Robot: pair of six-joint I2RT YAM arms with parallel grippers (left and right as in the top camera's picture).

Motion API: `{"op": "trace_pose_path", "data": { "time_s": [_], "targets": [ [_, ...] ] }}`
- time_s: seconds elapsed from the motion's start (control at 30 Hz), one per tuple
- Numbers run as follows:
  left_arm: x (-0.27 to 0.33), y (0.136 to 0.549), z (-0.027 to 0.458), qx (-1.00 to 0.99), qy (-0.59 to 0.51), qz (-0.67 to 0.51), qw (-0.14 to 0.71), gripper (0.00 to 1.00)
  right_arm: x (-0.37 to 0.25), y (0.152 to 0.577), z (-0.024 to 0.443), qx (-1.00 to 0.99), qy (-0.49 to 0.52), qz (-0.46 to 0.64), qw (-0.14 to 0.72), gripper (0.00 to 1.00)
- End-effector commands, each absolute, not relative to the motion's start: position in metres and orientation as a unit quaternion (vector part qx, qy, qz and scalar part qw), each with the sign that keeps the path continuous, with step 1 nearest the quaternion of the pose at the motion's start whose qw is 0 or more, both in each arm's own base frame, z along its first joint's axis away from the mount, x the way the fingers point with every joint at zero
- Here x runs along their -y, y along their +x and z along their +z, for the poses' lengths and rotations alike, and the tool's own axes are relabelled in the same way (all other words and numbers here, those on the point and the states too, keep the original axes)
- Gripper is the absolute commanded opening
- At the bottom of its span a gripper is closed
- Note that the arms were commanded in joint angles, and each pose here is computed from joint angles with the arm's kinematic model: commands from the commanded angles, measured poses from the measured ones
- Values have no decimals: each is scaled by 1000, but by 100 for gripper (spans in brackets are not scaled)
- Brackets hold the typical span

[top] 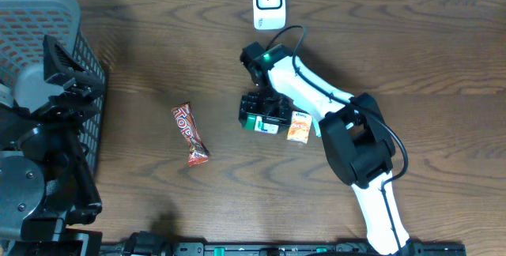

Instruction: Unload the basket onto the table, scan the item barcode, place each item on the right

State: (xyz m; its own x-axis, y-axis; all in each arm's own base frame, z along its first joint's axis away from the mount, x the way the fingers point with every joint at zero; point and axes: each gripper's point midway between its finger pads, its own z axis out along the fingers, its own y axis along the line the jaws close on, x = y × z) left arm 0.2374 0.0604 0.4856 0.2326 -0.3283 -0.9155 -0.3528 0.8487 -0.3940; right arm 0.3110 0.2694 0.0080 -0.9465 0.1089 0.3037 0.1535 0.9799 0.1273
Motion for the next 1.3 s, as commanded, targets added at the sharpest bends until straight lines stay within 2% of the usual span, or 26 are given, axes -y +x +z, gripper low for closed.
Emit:
{"op": "trace_pose_path", "data": {
  "time_s": [0.0,0.27,0.43,0.63,1.03,1.27],
  "targets": [
    [-62,237,485,-619,-277,14,735,98,-273,305,15,970,-46,-123,206,75],
    [-62,237,485,-618,-277,13,735,98,-270,287,62,936,-43,-189,295,75],
    [-62,237,485,-619,-277,14,735,98,-267,277,71,925,-43,-197,323,79],
    [-62,237,484,-619,-277,14,735,98,-268,262,85,908,-36,-212,359,77],
    [-62,238,484,-620,-277,14,734,98,-269,260,86,907,-26,-217,360,74],
    [-61,239,483,-621,-277,15,733,98,-250,285,59,947,-15,-146,287,72]
  ]
}}
